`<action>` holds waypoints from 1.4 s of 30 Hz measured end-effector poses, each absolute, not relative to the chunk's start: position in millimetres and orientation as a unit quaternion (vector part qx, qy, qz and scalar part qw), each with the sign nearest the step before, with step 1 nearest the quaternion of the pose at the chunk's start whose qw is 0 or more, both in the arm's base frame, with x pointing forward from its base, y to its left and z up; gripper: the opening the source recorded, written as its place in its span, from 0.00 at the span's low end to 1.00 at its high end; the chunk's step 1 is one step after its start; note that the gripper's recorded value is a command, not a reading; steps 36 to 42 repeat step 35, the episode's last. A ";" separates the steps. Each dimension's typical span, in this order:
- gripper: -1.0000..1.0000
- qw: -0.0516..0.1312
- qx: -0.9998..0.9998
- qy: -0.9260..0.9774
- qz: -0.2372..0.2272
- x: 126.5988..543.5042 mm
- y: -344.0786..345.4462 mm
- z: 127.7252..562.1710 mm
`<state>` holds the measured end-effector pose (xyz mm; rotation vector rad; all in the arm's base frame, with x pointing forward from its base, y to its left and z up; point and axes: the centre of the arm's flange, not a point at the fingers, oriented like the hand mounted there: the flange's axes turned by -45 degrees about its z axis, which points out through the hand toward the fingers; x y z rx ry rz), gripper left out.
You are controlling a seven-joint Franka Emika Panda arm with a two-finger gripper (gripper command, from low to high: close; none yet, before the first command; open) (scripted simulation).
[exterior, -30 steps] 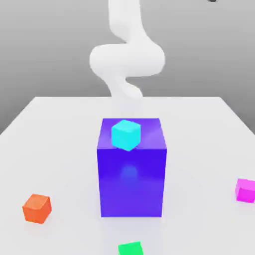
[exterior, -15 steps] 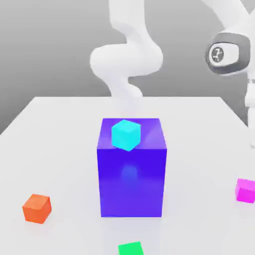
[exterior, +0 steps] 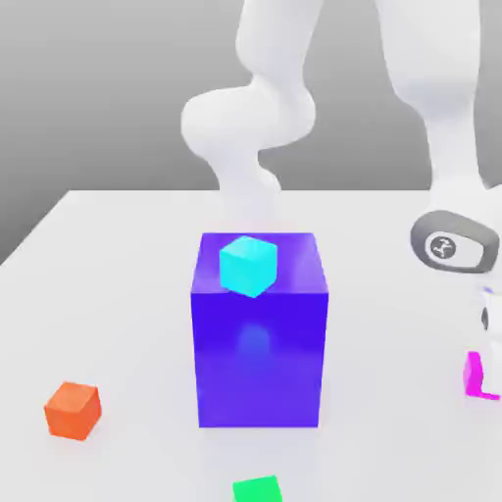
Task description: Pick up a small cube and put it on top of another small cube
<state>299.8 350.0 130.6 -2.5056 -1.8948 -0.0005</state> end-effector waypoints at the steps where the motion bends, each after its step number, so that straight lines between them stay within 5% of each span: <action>1: 0.00 0.000 -0.797 -0.603 0.000 299.5 349.8 126.5; 7: 0.00 0.000 -0.798 -0.603 0.000 300.3 349.7 183.2; 18: 0.00 -0.004 -0.858 -0.514 0.013 450.2 198.7 208.8; 26: 0.00 0.000 -0.895 -0.446 0.005 516.3 43.6 236.4; 31: 0.00 0.000 -0.901 -0.434 0.000 524.6 10.0 194.0; 32: 1.00 0.000 -0.901 -0.433 0.000 524.1 9.2 184.1; 42: 1.00 0.000 -0.901 -0.433 0.001 524.1 9.2 184.1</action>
